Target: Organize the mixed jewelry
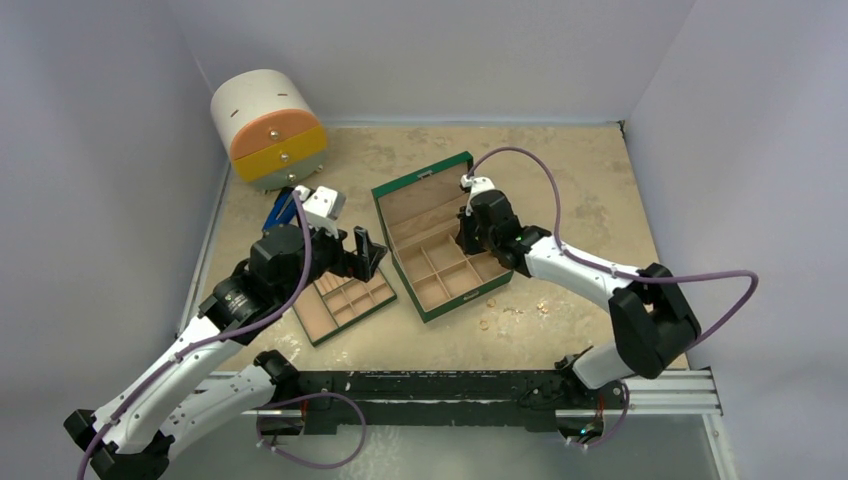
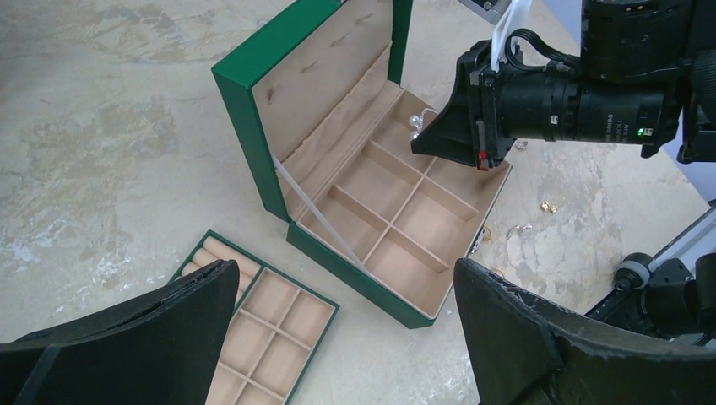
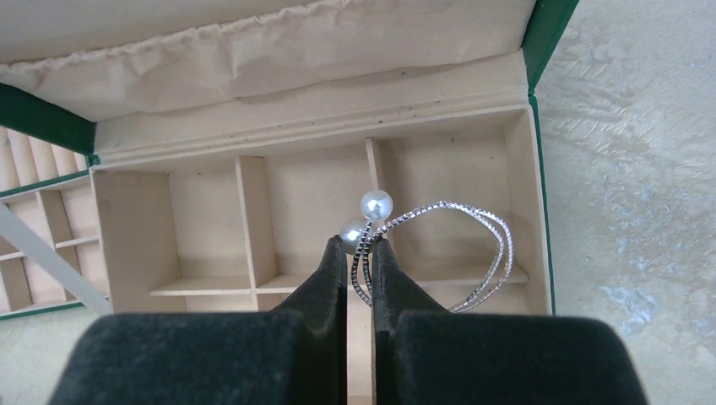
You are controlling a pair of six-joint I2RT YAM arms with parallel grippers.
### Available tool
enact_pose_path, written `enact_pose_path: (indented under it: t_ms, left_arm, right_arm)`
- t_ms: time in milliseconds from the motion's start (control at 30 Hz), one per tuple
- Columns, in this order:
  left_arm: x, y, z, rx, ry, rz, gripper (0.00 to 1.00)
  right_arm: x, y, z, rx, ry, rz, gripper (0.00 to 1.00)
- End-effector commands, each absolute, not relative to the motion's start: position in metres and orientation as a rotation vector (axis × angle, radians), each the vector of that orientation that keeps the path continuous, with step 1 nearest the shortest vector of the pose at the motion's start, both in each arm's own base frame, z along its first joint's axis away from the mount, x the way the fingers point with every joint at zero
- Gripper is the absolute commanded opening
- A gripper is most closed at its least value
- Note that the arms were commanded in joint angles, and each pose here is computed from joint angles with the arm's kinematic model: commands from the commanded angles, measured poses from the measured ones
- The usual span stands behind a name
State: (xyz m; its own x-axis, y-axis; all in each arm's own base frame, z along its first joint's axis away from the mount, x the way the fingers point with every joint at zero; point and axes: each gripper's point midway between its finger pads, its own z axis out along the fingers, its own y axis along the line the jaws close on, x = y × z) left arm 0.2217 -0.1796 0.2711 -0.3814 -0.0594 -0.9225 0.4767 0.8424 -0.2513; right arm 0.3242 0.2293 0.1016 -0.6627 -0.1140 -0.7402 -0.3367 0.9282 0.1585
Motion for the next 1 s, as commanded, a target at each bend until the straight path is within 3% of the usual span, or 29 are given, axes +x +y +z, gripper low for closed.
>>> enact_pose_path:
  t_ms: [0,900,967]
  left_arm:
    - [0.227,-0.178,0.278,0.315,1.851,-0.575,0.99]
    - [0.227,-0.179,0.276,0.314,1.858,-0.574,0.99]
    - [0.227,-0.18,0.276,0.316,1.858,-0.583,0.99]
  right_arm:
    - [0.339,0.237,0.108,-0.237,2.22,0.445,0.0]
    - [0.37,0.22,0.065,0.029,2.3,0.442,0.0]
    - [0.371,0.22,0.065,0.037,2.302,0.433,0.04]
